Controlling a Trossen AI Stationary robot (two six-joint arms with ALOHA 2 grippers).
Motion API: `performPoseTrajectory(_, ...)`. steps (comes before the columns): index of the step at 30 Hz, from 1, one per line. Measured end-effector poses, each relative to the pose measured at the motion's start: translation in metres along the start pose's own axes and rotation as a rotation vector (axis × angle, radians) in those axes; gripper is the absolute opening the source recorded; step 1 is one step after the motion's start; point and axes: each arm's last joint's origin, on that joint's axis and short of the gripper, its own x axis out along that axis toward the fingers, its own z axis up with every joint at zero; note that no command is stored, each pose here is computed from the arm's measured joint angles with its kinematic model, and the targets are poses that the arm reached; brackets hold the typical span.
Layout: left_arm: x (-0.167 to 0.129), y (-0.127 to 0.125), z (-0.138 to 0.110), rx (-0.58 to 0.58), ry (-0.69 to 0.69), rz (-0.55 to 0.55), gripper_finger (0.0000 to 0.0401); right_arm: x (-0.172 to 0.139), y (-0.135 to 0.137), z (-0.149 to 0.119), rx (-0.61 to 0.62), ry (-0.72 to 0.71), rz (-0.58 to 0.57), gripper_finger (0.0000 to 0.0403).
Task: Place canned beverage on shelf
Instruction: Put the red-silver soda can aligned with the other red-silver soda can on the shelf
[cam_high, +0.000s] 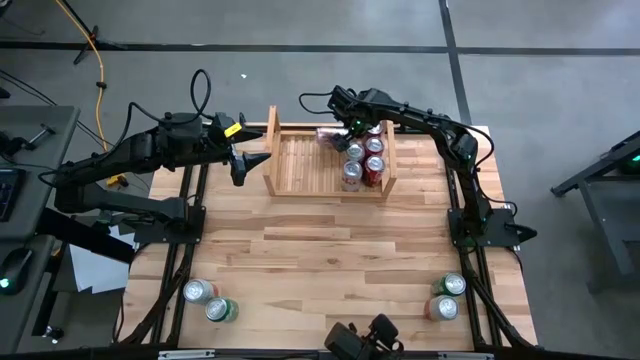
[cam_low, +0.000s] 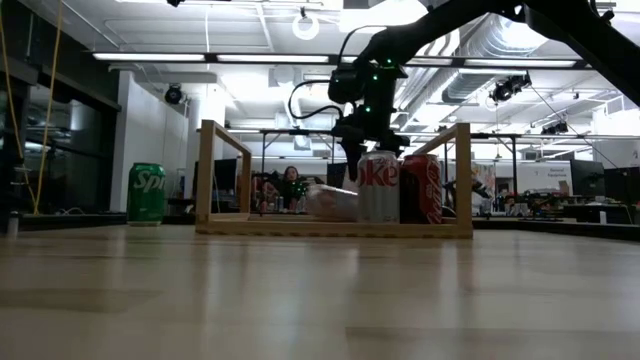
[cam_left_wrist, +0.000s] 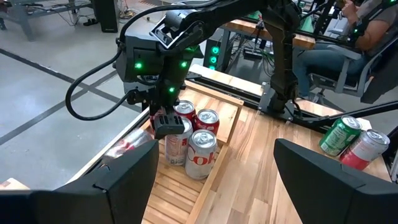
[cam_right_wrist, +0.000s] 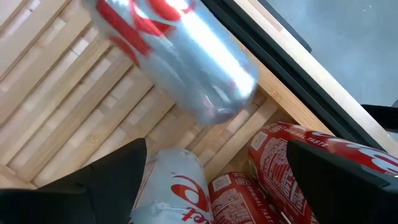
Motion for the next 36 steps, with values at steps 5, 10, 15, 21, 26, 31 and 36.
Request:
performPoseTrajectory(5, 0.0, 0.0, 0.0, 0.0, 0.0, 0.0, 0.0308, 0.0, 0.0, 0.001, 0.0, -0.015, -0.004, 0.0374)
performPoseTrajectory(10, 0.0, 0.0, 0.0, 0.0, 0.0, 0.0, 0.0308, -0.005, 0.001, 0.007, 0.003, -0.045, 0.016, 0.0374)
performPoseTrajectory(15, 0.0, 0.0, 0.0, 0.0, 0.0, 0.0, 0.0308, -0.022, 0.002, 0.017, 0.003, -0.116, 0.048, 0.0374)
performPoseTrajectory(21, 0.0, 0.0, 0.0, 0.0, 0.0, 0.0, 0.0308, -0.046, 0.002, 0.028, -0.036, -0.207, 0.071, 0.0374)
performPoseTrajectory(26, 0.01, 0.002, 0.0, -0.094, -0.015, 0.117, 0.0308, -0.069, 0.003, 0.03, -0.095, -0.219, 0.129, 0.0374)
performPoseTrajectory(31, 0.053, 0.016, 0.007, -0.2, 0.024, 0.178, 0.0308, -0.105, 0.0, 0.028, -0.135, -0.227, 0.156, 0.0374)
performPoseTrajectory(36, 0.117, 0.043, 0.02, -0.227, 0.215, 0.248, 0.0308, -0.14, -0.007, 0.014, -0.132, -0.273, 0.165, 0.0374)
